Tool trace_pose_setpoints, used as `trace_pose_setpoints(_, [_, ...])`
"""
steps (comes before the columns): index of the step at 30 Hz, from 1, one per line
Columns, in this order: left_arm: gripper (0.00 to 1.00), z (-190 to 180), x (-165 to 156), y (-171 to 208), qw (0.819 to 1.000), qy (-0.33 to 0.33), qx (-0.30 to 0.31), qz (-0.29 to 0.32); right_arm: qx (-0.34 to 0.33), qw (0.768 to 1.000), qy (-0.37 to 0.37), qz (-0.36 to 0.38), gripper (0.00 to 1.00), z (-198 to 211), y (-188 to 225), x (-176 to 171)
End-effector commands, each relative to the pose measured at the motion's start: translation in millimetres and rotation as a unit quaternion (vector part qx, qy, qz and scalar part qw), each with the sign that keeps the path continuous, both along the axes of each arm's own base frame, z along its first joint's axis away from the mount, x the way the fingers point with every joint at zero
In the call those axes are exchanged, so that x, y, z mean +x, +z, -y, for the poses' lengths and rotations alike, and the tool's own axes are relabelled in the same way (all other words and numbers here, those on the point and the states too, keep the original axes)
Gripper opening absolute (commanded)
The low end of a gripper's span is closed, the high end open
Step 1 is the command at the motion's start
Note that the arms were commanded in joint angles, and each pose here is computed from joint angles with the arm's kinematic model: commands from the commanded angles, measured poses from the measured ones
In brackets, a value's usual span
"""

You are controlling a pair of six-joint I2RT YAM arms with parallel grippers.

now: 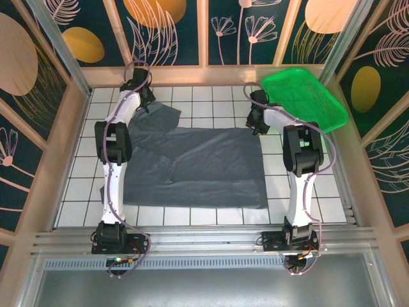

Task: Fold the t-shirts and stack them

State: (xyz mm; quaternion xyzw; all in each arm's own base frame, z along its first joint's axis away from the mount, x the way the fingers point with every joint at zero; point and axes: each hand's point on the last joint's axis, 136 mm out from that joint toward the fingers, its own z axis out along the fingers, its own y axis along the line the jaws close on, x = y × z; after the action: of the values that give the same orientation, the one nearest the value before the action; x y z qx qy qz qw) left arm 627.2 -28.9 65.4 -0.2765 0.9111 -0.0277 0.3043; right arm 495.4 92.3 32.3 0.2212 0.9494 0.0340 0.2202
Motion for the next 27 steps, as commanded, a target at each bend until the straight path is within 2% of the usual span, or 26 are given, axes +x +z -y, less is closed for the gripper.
trace_pose_setpoints(1, [0.00,7,3,31,0.999,-0.017,-0.008,0.027,-0.011,1.000,0.004,-0.017,0.36,5,-8,1])
trace_pose_setpoints(15, [0.00,12,-2,52,0.998,-0.015,-0.033,0.042,-0.012,0.999,0.012,-0.028,0.18,8,-20,3])
trace_pose_setpoints(17, [0.00,14,-4,55,0.998,-0.018,-0.037,0.042,-0.011,0.999,0.014,-0.027,0.13,7,-20,3])
trace_pose_setpoints(20, [0.00,15,-8,59,0.998,-0.024,-0.038,0.041,-0.011,1.000,0.016,-0.022,0.00,8,-16,5])
trace_pose_setpoints(27, [0.00,17,-24,86,0.997,-0.035,-0.046,0.059,0.000,0.999,0.034,0.018,0.00,2,15,12])
